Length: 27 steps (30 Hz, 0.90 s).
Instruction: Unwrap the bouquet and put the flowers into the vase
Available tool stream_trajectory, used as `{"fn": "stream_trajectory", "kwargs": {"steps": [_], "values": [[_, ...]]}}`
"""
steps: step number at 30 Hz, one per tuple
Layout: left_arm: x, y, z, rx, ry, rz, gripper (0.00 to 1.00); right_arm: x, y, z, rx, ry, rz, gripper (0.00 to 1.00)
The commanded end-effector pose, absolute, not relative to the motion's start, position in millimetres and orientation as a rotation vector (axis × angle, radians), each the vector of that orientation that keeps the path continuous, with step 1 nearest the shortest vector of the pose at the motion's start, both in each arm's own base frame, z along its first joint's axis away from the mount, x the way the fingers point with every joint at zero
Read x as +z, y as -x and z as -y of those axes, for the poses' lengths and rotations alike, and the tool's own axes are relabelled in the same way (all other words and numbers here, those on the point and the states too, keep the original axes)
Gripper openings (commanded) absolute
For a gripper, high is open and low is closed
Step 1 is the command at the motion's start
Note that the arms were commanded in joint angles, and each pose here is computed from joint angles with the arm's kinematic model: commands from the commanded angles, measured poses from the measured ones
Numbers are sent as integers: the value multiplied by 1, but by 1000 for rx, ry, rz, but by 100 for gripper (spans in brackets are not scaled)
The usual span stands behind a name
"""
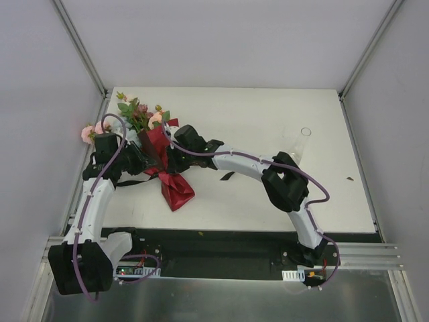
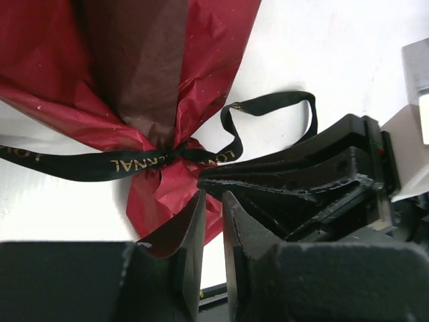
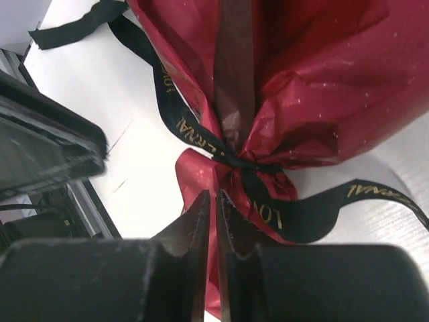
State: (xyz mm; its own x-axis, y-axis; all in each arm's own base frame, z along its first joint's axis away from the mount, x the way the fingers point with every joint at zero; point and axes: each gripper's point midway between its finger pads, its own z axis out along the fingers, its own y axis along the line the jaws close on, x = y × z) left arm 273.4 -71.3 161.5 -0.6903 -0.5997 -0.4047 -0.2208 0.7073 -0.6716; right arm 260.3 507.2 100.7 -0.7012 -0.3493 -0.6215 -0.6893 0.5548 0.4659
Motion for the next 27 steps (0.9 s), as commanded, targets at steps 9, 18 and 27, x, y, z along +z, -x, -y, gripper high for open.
{"fn": "stream_trajectory", "kwargs": {"steps": [9,18,27], "values": [[132,-285,79,-890,712,-2309,7,95,-249,-530,1094,842,-2288,8],[86,-279,81,-903,834,-2385,0,60,-234,-529,1165,743,-2380,5],[54,-272,79,-869,885,-2433,0,63,-232,-519,1186,737,-2393,11]]}}
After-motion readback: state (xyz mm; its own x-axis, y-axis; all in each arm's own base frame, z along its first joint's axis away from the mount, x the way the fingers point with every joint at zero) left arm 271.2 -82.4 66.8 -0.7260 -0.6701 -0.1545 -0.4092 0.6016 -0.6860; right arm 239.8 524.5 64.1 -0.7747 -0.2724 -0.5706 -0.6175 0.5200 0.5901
